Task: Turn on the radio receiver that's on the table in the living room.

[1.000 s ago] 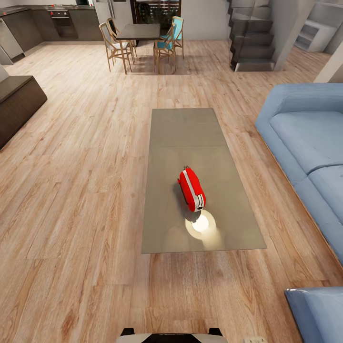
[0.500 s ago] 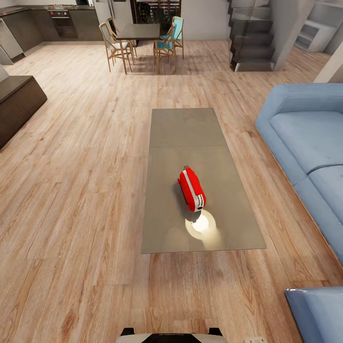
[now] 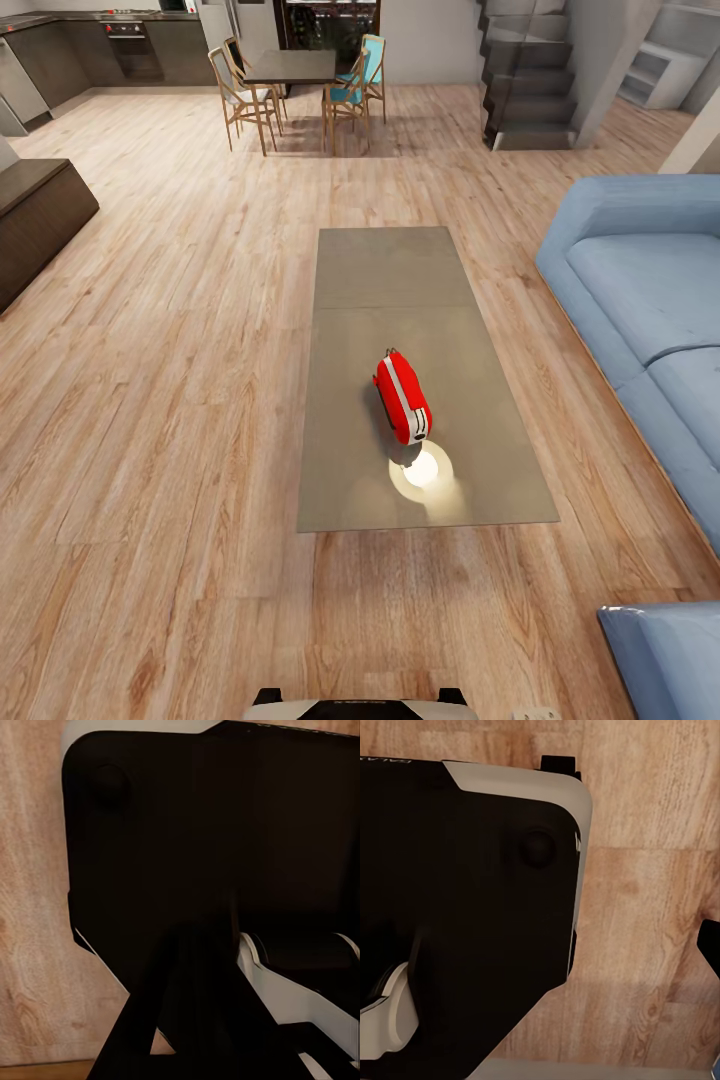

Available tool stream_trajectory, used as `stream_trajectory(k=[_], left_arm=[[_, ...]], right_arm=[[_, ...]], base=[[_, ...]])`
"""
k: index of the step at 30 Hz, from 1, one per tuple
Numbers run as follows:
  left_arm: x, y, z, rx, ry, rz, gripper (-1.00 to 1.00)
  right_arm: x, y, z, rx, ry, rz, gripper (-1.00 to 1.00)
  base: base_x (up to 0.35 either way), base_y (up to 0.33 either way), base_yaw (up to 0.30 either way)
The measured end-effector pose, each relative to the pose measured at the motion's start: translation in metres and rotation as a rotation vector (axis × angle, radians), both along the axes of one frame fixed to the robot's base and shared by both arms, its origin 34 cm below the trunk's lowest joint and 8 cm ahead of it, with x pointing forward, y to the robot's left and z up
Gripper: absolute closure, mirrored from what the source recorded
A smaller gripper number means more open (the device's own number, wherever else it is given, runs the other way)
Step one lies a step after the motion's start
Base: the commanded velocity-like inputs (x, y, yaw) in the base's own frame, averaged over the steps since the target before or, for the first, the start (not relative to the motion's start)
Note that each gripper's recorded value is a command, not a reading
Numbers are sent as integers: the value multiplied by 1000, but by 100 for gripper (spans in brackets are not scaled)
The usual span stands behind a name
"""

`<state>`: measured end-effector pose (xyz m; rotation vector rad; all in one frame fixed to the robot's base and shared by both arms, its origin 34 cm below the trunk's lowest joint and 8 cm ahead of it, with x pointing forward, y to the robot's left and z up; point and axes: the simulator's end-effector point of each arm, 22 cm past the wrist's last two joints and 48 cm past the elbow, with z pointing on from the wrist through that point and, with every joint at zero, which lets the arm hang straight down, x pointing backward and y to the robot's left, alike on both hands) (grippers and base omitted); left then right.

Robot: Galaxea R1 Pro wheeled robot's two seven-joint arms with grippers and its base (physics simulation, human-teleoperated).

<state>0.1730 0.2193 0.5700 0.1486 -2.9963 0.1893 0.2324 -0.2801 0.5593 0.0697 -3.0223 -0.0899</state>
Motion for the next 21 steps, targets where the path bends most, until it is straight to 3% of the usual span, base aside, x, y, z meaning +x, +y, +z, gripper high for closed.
stream_trajectory(k=[21], left_arm=[[0,-11,1,-15,0,3,100]], right_arm=[[0,0,0,0,0,0,-100]], base=[[0,0,0]])
